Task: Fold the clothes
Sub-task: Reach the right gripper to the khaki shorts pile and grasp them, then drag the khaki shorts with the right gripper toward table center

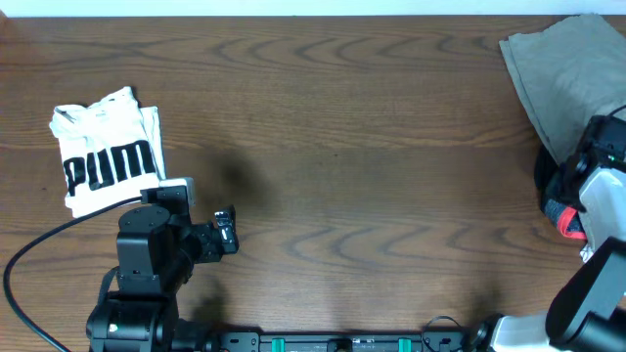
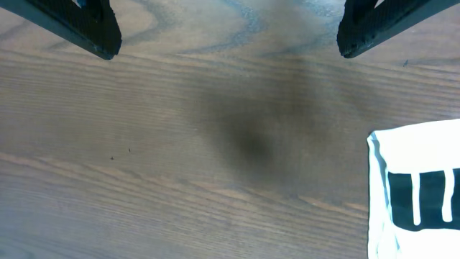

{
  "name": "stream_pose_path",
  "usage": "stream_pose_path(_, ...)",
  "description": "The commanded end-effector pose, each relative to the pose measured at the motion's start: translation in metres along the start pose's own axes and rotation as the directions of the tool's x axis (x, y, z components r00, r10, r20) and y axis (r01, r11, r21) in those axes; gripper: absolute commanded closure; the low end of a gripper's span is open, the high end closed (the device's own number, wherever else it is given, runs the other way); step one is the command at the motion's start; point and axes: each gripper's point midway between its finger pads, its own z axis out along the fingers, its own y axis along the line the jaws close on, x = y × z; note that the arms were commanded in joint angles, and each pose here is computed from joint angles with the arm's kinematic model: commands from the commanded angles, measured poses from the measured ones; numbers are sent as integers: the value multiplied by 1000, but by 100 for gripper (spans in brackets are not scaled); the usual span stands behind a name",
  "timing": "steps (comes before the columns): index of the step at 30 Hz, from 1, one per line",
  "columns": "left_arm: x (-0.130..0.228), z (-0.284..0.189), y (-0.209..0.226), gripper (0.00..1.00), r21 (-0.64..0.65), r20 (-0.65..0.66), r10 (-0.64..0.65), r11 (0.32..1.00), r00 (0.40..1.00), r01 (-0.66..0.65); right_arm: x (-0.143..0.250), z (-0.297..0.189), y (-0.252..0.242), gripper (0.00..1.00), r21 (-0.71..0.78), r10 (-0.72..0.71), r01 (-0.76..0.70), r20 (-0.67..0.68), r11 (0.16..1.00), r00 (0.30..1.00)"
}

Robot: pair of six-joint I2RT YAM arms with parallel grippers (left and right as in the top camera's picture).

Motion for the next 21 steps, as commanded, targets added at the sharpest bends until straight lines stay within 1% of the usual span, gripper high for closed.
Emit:
stream_pose_path(1,-8,-6,-3,2,13,22,-4,1000,1000,4,-38,-51,15,99,-85,16,-4,149,996,989)
stream_pose_path(5,-8,-6,-3,2,13,22,-4,1000,1000,4,-47,-100,43,99,-189,-32,78,234,979,972)
stream_pose_path(9,-8,-6,-3,2,13,22,-5,1000,1000,5,-38,-149,86,99,-312,-109,212,318,926,942)
stream_pose_path(12,-8,-6,-3,2,13,22,-5,1000,1000,5,-23,-178,119,99,-382,-170,316,370,868,913)
stream_pose_path(15,-8,-6,-3,2,13,22,-5,1000,1000,5,2,-200,155,99,-447,-249,424,399,787,882)
stream_pose_path(19,-8,-6,-3,2,13,22,-4,1000,1000,4,35,-222,195,99,-494,-341,535,431,685,835)
stream_pose_path(21,-8,-6,-3,2,13,22,-4,1000,1000,4,48,-229,210,99,-506,-365,562,441,654,820)
